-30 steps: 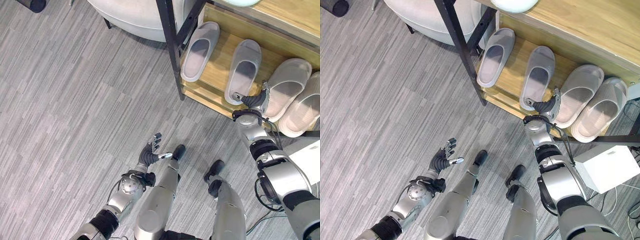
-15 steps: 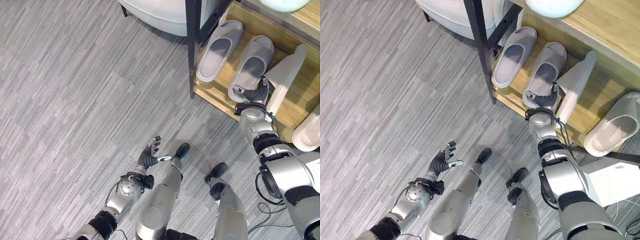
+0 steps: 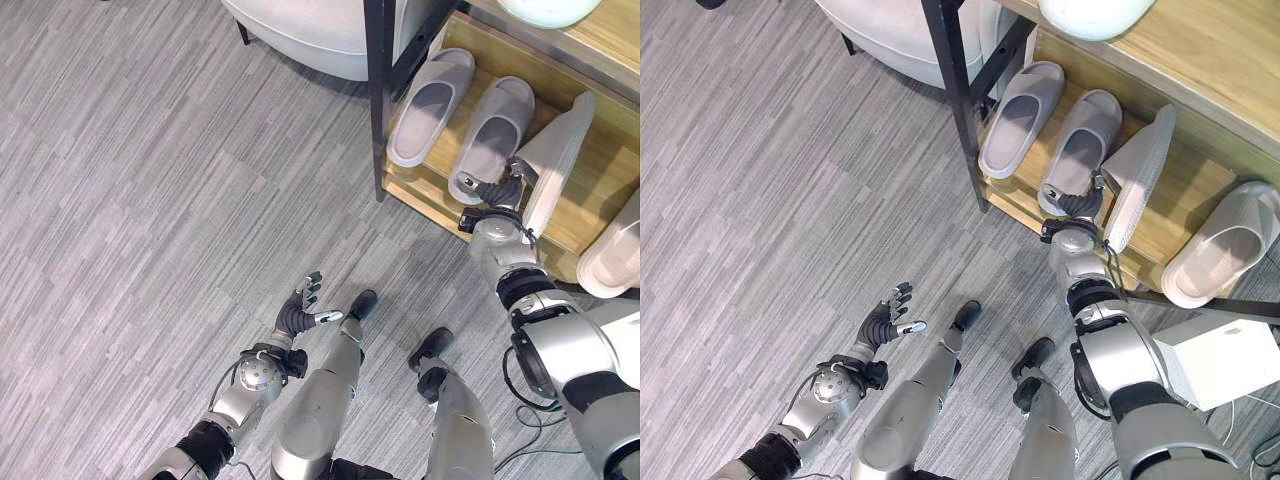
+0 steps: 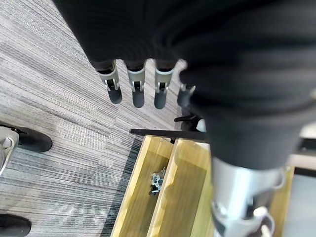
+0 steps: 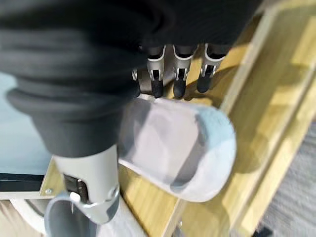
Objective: Arrange the slippers neatly on the shoe rack.
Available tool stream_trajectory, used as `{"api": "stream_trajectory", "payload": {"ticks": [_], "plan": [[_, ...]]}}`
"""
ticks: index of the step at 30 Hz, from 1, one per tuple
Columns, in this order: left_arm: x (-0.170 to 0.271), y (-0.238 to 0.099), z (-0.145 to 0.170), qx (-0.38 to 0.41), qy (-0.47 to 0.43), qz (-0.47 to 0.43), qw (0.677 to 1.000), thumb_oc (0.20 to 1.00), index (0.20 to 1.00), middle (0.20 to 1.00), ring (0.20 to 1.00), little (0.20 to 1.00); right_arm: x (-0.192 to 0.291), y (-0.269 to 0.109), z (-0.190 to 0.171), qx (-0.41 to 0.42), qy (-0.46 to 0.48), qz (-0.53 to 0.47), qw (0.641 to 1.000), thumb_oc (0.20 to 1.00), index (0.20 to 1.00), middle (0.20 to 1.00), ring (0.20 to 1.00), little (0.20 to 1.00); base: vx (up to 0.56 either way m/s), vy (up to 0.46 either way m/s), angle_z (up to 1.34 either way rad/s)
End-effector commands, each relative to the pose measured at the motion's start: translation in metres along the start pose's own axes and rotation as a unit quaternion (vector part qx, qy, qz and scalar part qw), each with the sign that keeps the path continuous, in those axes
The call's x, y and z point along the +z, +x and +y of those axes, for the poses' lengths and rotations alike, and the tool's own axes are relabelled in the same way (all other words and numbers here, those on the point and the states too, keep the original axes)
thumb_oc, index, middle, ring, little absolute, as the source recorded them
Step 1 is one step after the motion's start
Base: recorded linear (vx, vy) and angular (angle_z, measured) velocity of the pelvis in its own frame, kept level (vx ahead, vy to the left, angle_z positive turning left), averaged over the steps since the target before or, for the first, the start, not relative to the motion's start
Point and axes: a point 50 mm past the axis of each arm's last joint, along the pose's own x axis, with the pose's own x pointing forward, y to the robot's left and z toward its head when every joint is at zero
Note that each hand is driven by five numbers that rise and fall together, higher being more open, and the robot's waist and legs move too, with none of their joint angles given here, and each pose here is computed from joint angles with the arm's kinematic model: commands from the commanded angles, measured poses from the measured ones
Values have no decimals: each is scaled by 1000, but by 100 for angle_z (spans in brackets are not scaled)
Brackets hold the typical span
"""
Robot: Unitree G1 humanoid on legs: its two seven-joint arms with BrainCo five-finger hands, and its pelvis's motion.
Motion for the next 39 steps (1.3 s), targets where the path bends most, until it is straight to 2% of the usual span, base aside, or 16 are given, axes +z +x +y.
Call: {"api": "stream_trajectory", "payload": {"ticks": [1,8,20,25,29,33,39], "plan": [[5,-3,5,-6,6,-14,1000,1000,1000,1000,1000,1000,17,2,-5,19,30,-46,998,1000,1000,1000,1000,1000,0,0,0],[-2,-7,7,-11,17,0,1000,1000,1000,1000,1000,1000,21,3,0,25,92,-33,995,1000,1000,1000,1000,1000,30,8,10],[1,-6,8,-15,21,-5,1000,1000,1000,1000,1000,1000,46,3,4,49,71,-85,993,1000,1000,1000,1000,1000,18,14,6],[-9,-10,15,18,13,17,1000,1000,1000,1000,1000,1000,16,-26,29,105,-1,-102,989,1000,1000,1000,1000,1000,-24,0,-8],[-16,-14,20,43,6,32,999,1000,1000,1000,1000,1000,-10,-48,35,134,-16,-93,987,1000,1000,1000,1000,1000,-30,-13,-37],[-31,-28,29,68,-2,66,996,1000,1000,1000,1000,1000,-60,-85,22,183,-51,-54,980,1000,1000,1000,1000,1000,-19,-33,-23],[-43,-39,38,88,10,94,992,1000,1000,1000,1000,1000,-93,-115,-5,225,-71,-17,972,1000,1000,1000,1000,1000,-9,-81,-26]]}}
